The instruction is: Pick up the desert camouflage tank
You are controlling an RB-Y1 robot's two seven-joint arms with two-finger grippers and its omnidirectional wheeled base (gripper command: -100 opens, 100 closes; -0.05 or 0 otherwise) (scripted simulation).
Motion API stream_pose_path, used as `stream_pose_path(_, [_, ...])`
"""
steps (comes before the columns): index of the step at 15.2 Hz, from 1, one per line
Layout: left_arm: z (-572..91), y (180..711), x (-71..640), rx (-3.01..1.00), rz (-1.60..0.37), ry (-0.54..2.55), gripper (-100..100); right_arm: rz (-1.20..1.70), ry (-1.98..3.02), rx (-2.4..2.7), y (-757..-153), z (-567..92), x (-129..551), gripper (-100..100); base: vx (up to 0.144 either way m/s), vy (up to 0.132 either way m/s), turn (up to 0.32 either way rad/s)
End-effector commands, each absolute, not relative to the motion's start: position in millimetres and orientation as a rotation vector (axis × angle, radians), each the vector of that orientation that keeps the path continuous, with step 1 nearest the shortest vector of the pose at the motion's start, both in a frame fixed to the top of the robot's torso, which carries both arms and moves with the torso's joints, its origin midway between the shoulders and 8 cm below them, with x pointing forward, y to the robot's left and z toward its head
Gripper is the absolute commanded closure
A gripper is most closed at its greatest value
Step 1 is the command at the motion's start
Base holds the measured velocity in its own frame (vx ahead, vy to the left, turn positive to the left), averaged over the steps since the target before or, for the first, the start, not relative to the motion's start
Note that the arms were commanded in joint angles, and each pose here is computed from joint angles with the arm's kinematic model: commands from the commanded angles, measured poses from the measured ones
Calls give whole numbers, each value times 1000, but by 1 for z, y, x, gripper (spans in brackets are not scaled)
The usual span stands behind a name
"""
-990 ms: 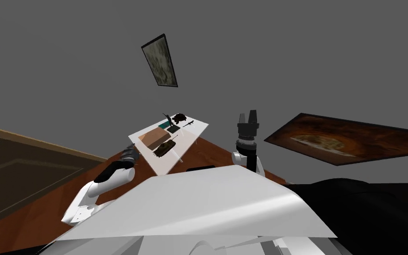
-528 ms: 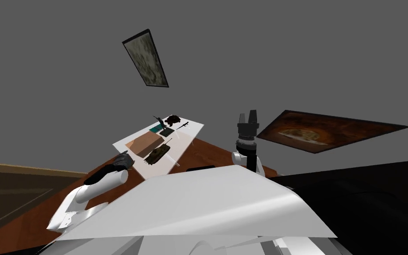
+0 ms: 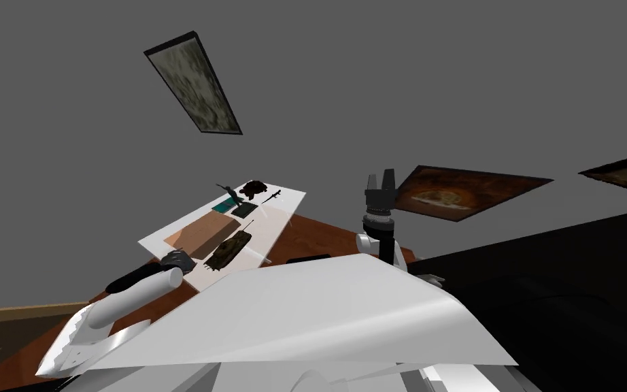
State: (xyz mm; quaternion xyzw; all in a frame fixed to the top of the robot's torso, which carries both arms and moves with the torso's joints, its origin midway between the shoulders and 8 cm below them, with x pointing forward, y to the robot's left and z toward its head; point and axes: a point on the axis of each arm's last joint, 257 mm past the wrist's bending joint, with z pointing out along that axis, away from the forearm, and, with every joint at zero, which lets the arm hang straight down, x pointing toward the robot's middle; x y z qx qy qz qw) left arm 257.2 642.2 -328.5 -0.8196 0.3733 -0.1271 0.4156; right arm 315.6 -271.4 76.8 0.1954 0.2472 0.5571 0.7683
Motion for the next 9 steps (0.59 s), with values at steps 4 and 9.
stream_pose_path(4, [-347, 654, 228, -2181, -252, 882, -100, 1209, 536, 424, -271, 77, 316, 0, 35, -2, -146])
stream_pose_path(9, [-368, 668, 186, -2333, -186, 763, -100, 1209, 537, 424, -271, 77, 316, 0, 44, -2, -163])
